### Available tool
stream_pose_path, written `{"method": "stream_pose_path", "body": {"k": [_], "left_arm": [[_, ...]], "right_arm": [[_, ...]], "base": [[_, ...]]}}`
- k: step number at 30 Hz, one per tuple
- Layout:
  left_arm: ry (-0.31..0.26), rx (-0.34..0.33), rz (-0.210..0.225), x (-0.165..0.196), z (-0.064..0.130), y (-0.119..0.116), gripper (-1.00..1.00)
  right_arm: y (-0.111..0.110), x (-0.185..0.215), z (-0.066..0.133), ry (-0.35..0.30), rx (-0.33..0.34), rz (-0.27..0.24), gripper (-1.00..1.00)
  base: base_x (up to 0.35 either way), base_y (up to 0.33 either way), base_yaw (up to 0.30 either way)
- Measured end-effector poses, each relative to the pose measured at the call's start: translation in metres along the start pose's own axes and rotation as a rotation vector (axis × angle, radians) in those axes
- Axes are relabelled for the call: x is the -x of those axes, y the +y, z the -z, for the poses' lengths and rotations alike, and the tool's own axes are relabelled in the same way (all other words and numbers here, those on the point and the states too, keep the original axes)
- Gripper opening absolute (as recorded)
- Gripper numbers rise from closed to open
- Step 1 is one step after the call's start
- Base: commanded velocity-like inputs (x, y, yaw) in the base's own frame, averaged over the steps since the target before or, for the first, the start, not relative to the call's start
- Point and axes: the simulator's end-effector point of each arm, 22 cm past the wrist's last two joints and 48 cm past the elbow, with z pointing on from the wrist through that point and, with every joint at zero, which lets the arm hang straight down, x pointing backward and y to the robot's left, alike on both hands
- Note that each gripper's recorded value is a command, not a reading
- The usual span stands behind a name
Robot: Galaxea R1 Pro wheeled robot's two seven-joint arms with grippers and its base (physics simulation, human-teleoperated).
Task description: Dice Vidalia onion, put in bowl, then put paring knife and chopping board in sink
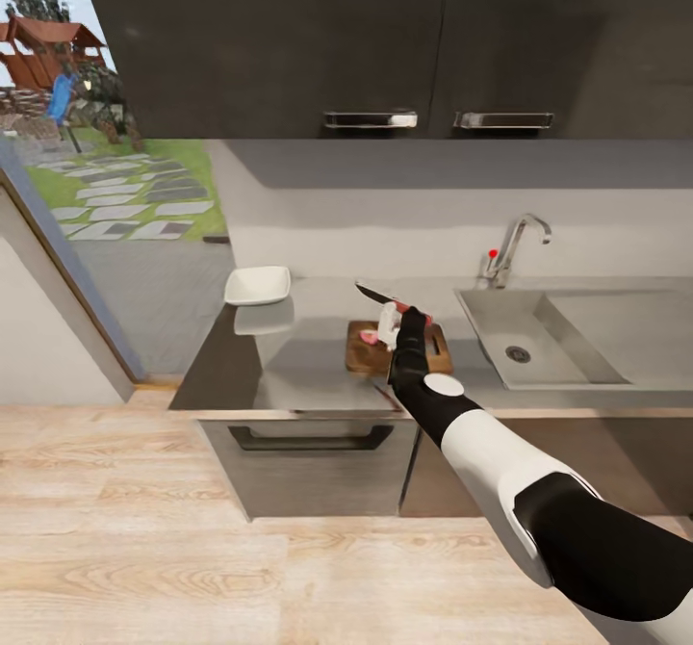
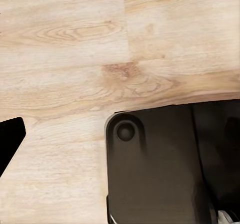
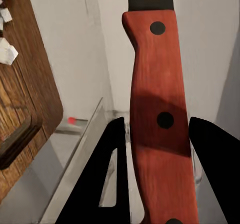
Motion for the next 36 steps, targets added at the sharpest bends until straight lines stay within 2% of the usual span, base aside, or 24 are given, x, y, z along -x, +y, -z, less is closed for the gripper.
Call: {"method": "stream_pose_path", "body": {"k": [6, 11, 29, 33, 35, 36], "left_arm": [[0.007, -0.004, 0.005, -0.002, 0.001, -0.006, 1.00], [0.010, -0.004, 0.004, -0.003, 0.001, -0.006, 1.00], [0.012, -0.005, 0.005, -0.003, 0.002, -0.007, 1.00], [0.017, -0.006, 0.004, -0.006, 0.003, -0.008, 1.00], [0.018, -0.006, 0.004, -0.006, 0.003, -0.008, 1.00], [0.019, -0.006, 0.004, -0.006, 0.003, -0.008, 1.00]], "right_arm": [[0.047, -0.018, 0.000, 0.036, 0.110, 0.047, -1.00], [0.071, -0.028, 0.002, 0.055, 0.171, 0.073, -1.00], [0.074, -0.029, 0.002, 0.057, 0.179, 0.077, -1.00], [0.060, -0.022, 0.001, 0.044, 0.147, 0.060, -1.00], [0.018, -0.004, 0.000, 0.009, 0.065, 0.009, -1.00], [-0.017, 0.010, 0.002, -0.020, 0.004, -0.036, -1.00]], "base": [[0.021, 0.028, 0.000], [0.001, 0.001, 0.000], [0.000, 0.027, 0.000], [0.000, 0.000, 0.000], [0.000, 0.000, 0.000], [0.000, 0.000, 0.000]]}}
